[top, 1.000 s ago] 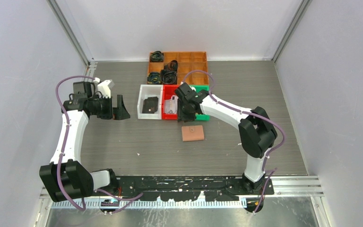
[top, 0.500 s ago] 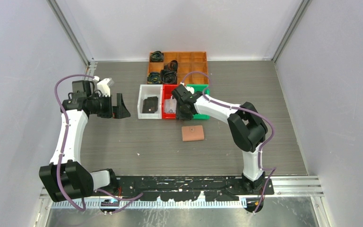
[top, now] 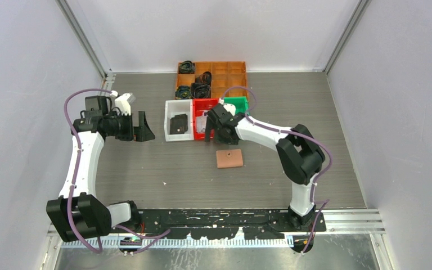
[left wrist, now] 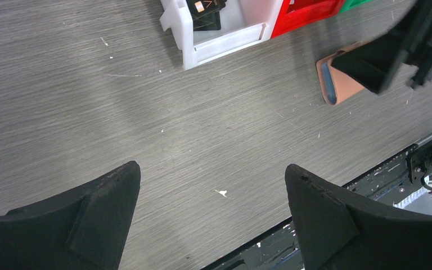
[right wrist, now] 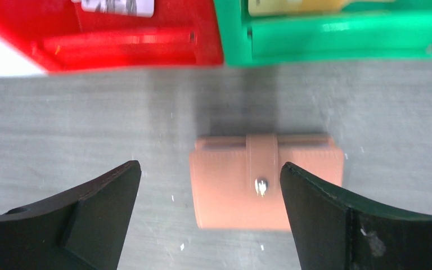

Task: Take the credit cards out of the card holder
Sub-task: Move the card holder to the center of the board.

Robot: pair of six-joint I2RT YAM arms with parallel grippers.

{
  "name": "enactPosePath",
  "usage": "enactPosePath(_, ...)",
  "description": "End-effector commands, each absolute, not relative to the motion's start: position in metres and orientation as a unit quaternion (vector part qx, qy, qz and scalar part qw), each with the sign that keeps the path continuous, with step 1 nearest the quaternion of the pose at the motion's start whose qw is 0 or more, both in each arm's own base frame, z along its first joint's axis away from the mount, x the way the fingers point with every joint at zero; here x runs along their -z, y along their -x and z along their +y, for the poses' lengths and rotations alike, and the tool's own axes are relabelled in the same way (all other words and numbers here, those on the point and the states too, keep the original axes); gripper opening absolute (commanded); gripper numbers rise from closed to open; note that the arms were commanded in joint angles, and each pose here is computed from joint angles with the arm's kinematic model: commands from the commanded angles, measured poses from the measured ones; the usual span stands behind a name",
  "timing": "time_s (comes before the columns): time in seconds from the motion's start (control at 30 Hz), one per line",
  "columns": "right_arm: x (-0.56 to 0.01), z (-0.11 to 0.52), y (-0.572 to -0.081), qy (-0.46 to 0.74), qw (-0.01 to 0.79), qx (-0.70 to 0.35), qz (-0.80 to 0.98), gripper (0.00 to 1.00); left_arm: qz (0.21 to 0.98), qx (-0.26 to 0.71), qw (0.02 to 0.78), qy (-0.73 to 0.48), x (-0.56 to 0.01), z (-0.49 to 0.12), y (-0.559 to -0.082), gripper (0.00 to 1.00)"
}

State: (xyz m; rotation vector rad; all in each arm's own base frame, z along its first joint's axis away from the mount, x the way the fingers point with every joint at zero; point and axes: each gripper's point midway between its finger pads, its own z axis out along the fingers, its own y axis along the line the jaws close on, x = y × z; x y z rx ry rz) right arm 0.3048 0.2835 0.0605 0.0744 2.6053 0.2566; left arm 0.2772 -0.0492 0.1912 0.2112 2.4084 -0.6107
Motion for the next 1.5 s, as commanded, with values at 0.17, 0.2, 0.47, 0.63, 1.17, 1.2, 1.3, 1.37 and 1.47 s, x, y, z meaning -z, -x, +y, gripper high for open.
enactPosePath(0.17, -0.099, 0.237, -0.277, -0.055, 0.322, -0.034, 0.945, 0.99, 0.901, 0.23, 0.358, -0.09, -0.219, -0.051, -0.281, 1.0)
enactPosePath(0.2, -0.097, 0.236, -0.276, -0.054, 0.32, -0.032, 0.945, 0.99, 0.9, 0.23, 0.359, -0.091, -0.22, -0.051, -0.281, 1.0)
enactPosePath(0.47, -0.072, 0.248, -0.273, -0.034, 0.294, -0.037, 0.954, 0.99, 0.897, 0.228, 0.365, -0.095, -0.225, -0.052, -0.278, 1.0)
enactPosePath(0.63, -0.057, 0.257, -0.268, -0.018, 0.269, -0.047, 0.962, 1.0, 0.896, 0.226, 0.369, -0.097, -0.227, -0.052, -0.277, 1.0)
enactPosePath(1.17, -0.031, 0.274, -0.24, 0.056, 0.204, -0.052, 0.976, 1.0, 0.894, 0.23, 0.372, -0.094, -0.23, -0.053, -0.277, 1.0)
enactPosePath(1.2, -0.033, 0.279, -0.237, 0.075, 0.207, -0.047, 0.974, 0.99, 0.894, 0.229, 0.373, -0.094, -0.231, -0.053, -0.277, 1.0)
enactPosePath(1.3, -0.05, 0.292, -0.233, 0.127, 0.228, -0.029, 0.965, 0.99, 0.894, 0.227, 0.376, -0.095, -0.232, -0.052, -0.276, 1.0)
enactPosePath(1.37, -0.063, 0.299, -0.231, 0.145, 0.233, -0.037, 0.961, 0.99, 0.893, 0.226, 0.378, -0.097, -0.233, -0.052, -0.277, 1.0)
enactPosePath(1.47, -0.085, 0.304, -0.228, 0.151, 0.244, -0.064, 0.956, 0.99, 0.893, 0.227, 0.377, -0.096, -0.234, -0.052, -0.277, 1.0)
